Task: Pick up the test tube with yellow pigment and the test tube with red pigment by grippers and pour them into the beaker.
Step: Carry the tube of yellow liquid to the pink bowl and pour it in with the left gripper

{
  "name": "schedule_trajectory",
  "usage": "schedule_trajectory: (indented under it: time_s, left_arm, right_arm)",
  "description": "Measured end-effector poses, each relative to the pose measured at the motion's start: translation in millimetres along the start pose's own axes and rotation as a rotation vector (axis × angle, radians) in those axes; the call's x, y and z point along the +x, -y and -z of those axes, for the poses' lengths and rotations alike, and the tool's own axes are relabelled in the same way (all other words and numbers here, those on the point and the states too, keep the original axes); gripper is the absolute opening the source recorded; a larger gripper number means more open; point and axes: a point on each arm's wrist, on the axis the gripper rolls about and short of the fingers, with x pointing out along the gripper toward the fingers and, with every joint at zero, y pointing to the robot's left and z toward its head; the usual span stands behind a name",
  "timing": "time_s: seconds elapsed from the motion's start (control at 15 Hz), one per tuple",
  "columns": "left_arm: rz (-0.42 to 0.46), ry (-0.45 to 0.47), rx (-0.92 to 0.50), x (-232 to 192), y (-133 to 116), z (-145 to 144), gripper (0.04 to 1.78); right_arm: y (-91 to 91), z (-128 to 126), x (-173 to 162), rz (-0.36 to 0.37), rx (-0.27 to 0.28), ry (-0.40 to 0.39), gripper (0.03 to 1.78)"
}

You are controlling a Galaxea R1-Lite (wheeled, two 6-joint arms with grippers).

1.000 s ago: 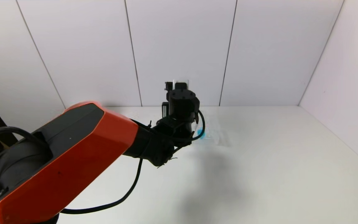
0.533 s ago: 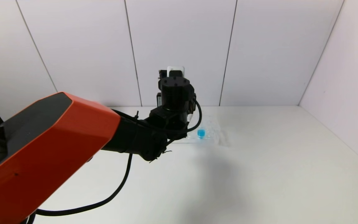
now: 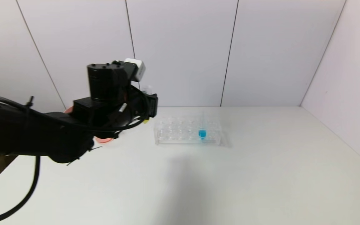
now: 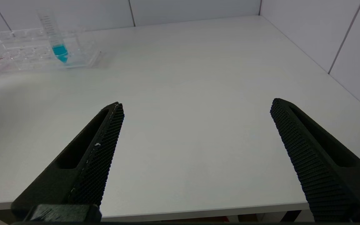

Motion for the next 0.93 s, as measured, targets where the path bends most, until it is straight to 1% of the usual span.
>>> schedule_trajectory:
  time_s: [0.13,0.4,0.47,0.67,0.8,0.93]
  left_arm:
    - [0.001,-0.037,0.002,-21.6,-42.8,-1.6,0.47]
    - [-0.042,-0.093,0.033,-56.2,-121.5,0.7,0.47]
    - [-0.051,-0.111,0.042,-63.2,-137.6,3.2,0.47]
    - [-0.047,-0.169,0.102,-73.2,-177.5,15.5,0.47]
    - [-0.05,-0.204,0.136,-66.2,-195.4,19.8,0.47]
    - [-0.05,-0.232,0.146,-54.4,-207.8,18.9,0.47]
  right_arm:
    - [0.0,0.0,0.0,0.0,0.0,0.0,1.71]
    - [0.0,0.0,0.0,0.0,0.0,0.0,1.71]
    - [0.0,0.0,0.0,0.0,0.0,0.0,1.71]
    - [0.0,0.0,0.0,0.0,0.0,0.0,1.71]
    - [0.0,0.0,0.0,0.0,0.0,0.0,1.71]
    - [0.0,0.0,0.0,0.0,0.0,0.0,1.71]
